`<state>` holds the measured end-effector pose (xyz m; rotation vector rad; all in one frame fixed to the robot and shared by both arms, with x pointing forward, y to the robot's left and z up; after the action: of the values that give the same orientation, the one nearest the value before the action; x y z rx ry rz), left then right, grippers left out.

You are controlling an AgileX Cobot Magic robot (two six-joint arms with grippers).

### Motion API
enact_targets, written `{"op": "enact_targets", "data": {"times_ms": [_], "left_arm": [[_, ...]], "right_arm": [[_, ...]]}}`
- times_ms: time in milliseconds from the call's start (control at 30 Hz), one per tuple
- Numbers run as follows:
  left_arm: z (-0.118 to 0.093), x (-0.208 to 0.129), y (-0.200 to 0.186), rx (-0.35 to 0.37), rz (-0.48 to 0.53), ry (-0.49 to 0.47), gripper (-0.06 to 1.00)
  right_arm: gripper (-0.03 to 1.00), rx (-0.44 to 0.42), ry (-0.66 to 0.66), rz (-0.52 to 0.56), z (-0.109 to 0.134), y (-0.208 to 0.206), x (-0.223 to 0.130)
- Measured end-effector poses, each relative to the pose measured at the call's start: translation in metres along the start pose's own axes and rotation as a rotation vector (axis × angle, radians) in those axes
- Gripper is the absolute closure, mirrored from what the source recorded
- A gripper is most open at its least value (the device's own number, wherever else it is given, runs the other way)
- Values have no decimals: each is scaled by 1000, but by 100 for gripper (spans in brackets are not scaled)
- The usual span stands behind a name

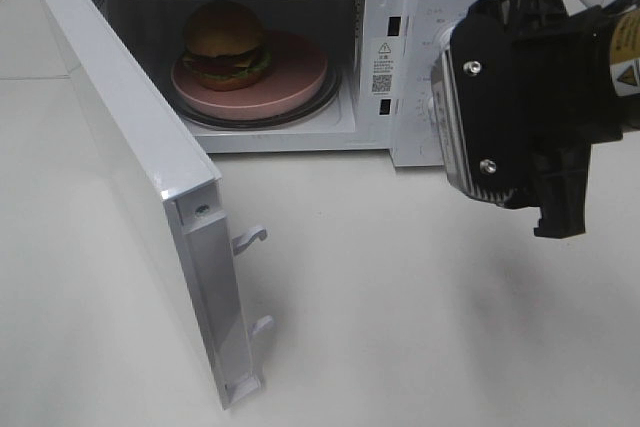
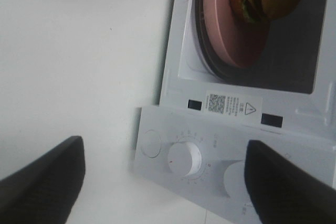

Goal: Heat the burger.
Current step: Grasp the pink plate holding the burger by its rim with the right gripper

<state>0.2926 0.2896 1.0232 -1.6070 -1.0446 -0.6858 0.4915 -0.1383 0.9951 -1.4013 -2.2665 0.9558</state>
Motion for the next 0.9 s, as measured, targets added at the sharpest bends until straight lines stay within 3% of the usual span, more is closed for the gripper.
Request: {"op": "enact_targets", "data": {"times_ms": [433,900], "left_arm": [[0,0,0,0,0,0,-4],[0,0,0,0,0,0,-4]], "right_arm": [[20,76,2,-104,-6,28,24],[20,86,-34,-201,-37,73,50]]}}
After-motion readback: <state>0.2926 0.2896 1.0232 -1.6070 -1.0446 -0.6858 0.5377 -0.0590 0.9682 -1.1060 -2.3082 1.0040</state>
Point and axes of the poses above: a point on each arm's last joint axis where the gripper is mounted, y pointing out along that axis toward the gripper, z along the wrist's bending axis when the last joint is at zero, x = y × z, the point moved 7 cm from there along y, pointing out along that axis toward the gripper, and after that the axes turned 14 degrees about -y, right-handed, at the moved point
